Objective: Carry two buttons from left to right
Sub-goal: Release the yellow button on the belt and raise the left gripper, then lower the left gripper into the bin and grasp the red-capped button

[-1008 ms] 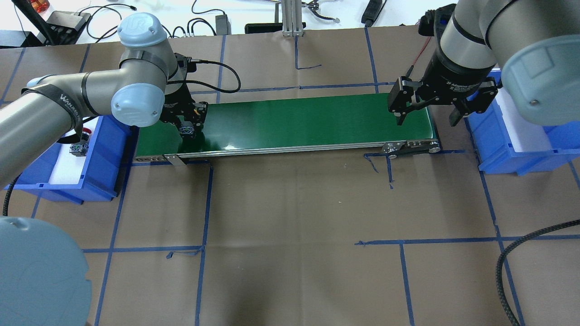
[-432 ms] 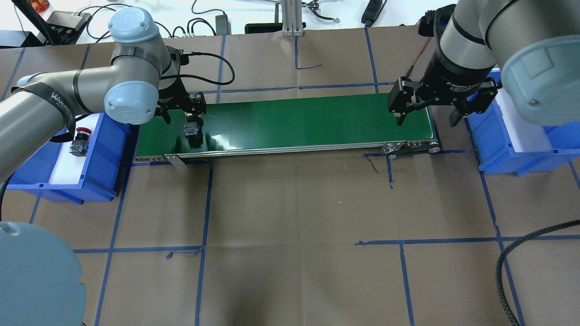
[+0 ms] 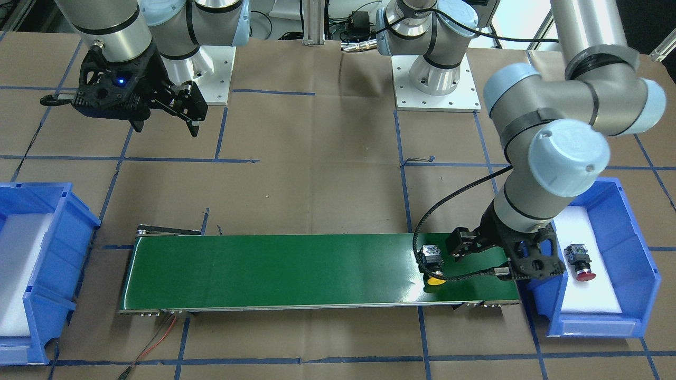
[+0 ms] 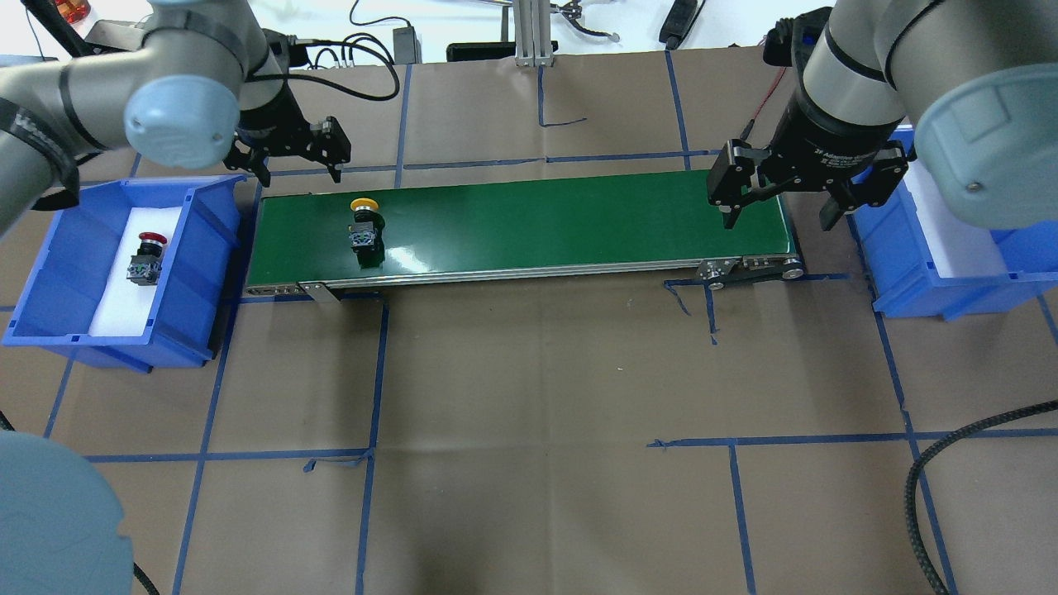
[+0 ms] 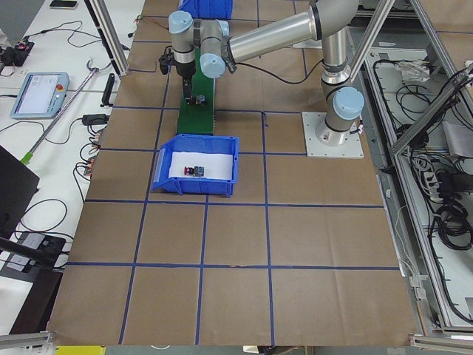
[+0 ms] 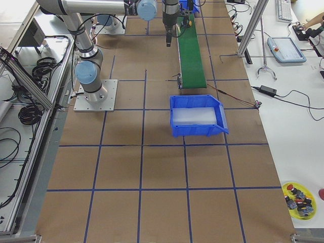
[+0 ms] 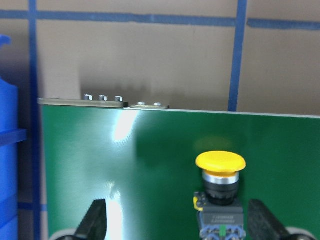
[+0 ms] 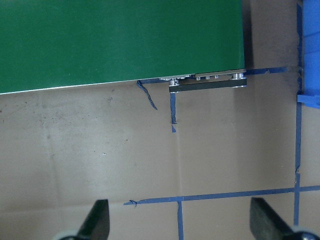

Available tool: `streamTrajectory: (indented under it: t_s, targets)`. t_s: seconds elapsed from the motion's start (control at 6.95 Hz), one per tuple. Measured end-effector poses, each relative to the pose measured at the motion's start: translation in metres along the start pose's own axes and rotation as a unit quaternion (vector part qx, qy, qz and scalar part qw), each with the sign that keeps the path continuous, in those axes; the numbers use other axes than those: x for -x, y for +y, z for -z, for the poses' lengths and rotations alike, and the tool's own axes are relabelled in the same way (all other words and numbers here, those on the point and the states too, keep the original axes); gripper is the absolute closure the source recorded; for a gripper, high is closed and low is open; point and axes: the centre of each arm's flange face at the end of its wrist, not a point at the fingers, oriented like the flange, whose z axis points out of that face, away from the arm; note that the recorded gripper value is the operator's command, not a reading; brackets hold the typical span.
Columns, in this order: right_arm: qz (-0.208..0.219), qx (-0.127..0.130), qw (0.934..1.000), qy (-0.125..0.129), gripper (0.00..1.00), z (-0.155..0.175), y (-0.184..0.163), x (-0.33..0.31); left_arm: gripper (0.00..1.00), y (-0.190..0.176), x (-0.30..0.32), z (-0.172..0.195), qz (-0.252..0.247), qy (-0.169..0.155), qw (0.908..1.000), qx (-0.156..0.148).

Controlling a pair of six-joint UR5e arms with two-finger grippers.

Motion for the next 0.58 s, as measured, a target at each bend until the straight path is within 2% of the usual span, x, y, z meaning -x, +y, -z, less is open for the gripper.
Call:
streamTrajectory:
  t_s: [0.14, 0.29, 0.58]
  targets:
    - [0.000, 0.000, 1.0000, 0.000, 0.00, 0.000, 0.000, 0.000, 0.00, -0.003, 0.021, 0.027, -0.009, 0.001, 0.9999, 0.014]
    - [0.000, 0.000, 1.0000, 0.000, 0.00, 0.000, 0.000, 0.000, 0.00, -0.006, 0.049, 0.040, -0.021, 0.003, 0.9995, 0.021]
    - [0.000, 0.000, 1.0000, 0.000, 0.00, -0.001, 0.000, 0.000, 0.00, -0.008, 0.122, 0.037, -0.038, 0.006, 0.9987, 0.033]
